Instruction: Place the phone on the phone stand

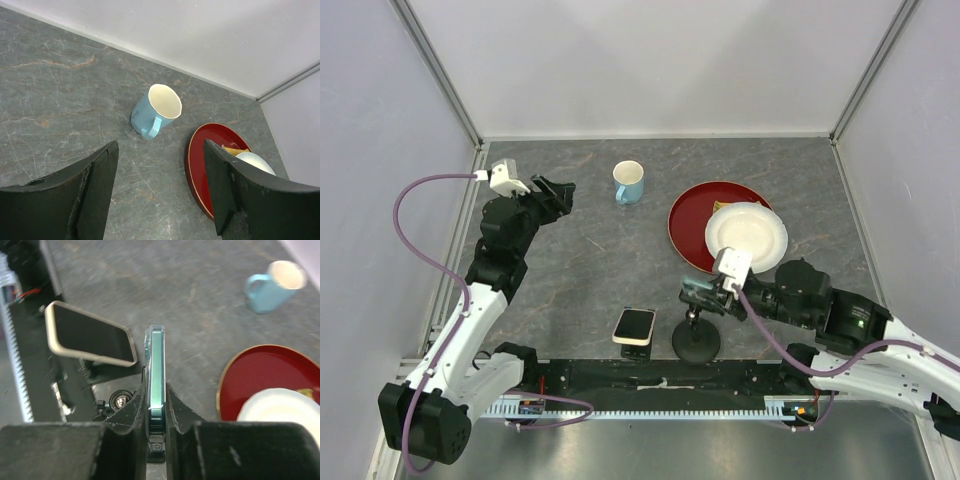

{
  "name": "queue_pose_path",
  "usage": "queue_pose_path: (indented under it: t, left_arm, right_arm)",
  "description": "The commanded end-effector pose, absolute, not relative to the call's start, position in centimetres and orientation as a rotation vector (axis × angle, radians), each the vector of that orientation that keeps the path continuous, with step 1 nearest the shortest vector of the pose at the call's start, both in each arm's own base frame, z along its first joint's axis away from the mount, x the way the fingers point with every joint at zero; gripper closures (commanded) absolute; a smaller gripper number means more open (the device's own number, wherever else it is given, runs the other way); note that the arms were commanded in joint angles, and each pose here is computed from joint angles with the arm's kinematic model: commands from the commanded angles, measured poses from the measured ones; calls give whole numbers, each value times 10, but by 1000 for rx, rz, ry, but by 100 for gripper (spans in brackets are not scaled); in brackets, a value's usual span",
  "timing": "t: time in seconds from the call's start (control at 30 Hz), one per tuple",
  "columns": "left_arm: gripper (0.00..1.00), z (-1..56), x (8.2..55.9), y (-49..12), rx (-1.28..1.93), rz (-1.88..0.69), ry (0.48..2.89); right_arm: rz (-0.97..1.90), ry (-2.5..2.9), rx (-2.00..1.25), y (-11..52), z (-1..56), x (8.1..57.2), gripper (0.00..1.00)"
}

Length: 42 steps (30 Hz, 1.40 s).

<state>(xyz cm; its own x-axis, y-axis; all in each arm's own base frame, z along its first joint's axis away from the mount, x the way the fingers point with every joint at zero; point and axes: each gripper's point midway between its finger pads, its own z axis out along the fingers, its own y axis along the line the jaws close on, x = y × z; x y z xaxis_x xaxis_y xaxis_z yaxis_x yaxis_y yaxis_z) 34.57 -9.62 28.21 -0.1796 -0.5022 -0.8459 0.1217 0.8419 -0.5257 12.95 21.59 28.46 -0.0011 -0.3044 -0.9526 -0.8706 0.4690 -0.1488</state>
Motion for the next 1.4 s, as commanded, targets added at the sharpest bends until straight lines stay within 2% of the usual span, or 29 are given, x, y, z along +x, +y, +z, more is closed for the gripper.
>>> queue_pose_path:
  t: [0.0, 0.17, 0.57, 0.73, 0.9, 1.37]
  left_arm:
    - [26, 293, 348, -99, -309, -611, 1618]
    - [27, 292, 349, -100, -312, -618, 1620]
    - [27, 294, 346, -104, -295, -645, 1616]
    - [27, 294, 346, -103, -293, -637, 1614]
    - [27, 295, 346, -104, -293, -647, 1614]
    - [27, 296, 345, -106, -288, -660, 1613]
  right_arm:
    - [830, 1343, -1169, 245, 321, 98, 100]
    - [823, 1360, -1241, 253, 302, 98, 100]
    - [835, 1272, -1319, 267, 310, 104, 100]
    - [854, 1327, -1343, 271, 297, 123, 100]
    - [841, 1338, -1275, 257, 305, 140, 100]
    - [860, 1338, -1259, 254, 302, 139, 100]
